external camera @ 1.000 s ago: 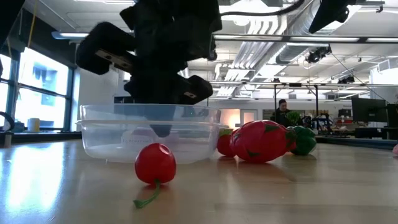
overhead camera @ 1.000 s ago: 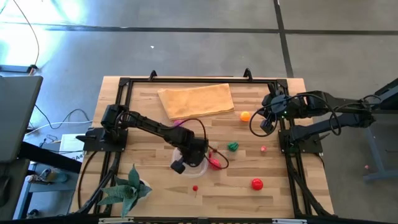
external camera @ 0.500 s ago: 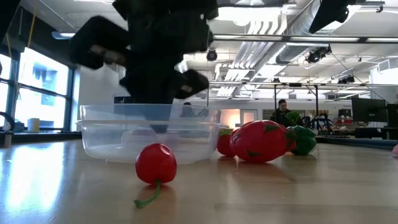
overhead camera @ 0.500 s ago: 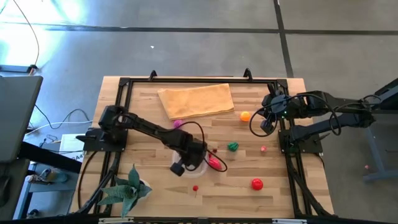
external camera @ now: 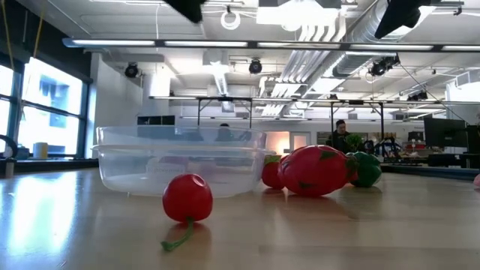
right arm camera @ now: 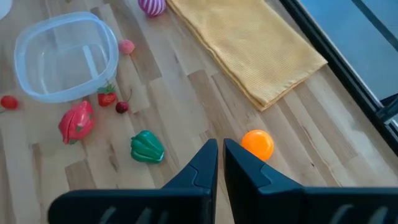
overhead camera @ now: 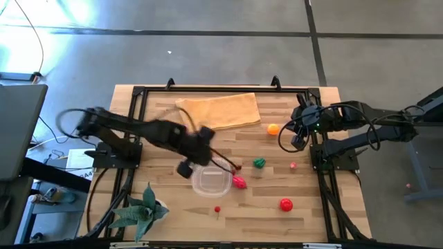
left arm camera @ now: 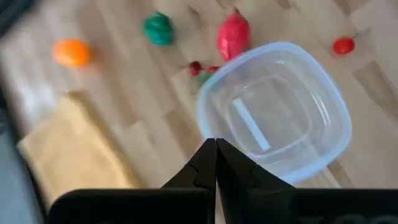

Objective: Pick and placing Produce into tupperware
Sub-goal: Put the red onion into the transparent bin

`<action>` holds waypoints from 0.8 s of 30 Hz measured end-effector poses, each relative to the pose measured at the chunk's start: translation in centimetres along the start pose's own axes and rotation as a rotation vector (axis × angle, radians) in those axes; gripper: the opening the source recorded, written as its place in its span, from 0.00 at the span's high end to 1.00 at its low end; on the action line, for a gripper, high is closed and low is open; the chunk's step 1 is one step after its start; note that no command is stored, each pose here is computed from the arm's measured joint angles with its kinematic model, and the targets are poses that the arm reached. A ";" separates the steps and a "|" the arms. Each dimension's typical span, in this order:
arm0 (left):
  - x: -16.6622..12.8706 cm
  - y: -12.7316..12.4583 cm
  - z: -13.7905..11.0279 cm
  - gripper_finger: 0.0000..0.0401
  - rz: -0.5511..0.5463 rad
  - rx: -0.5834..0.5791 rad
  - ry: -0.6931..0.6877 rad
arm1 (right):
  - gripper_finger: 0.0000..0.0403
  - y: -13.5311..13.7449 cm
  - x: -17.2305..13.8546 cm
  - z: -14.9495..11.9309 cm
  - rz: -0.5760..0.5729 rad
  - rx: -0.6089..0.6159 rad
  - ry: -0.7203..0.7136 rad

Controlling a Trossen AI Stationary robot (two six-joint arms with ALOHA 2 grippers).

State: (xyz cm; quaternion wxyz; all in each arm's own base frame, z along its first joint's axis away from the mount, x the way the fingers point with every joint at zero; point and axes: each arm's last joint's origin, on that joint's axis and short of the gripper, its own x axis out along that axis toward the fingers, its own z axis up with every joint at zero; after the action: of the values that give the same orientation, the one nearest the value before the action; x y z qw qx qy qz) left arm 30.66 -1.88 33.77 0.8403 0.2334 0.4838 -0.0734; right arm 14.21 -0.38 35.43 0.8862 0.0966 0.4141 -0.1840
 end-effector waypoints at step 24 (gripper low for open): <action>-2.5 -4.9 -12.7 1.00 0.064 -0.164 -0.282 | 0.95 0.4 0.0 0.5 0.072 0.008 -0.028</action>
State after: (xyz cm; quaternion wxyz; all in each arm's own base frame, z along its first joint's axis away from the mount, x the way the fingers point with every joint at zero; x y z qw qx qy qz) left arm 17.76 -0.57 29.00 0.9180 0.1666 0.3579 -0.0388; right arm 14.68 -0.20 35.71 0.8976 0.1125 0.3972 -0.1547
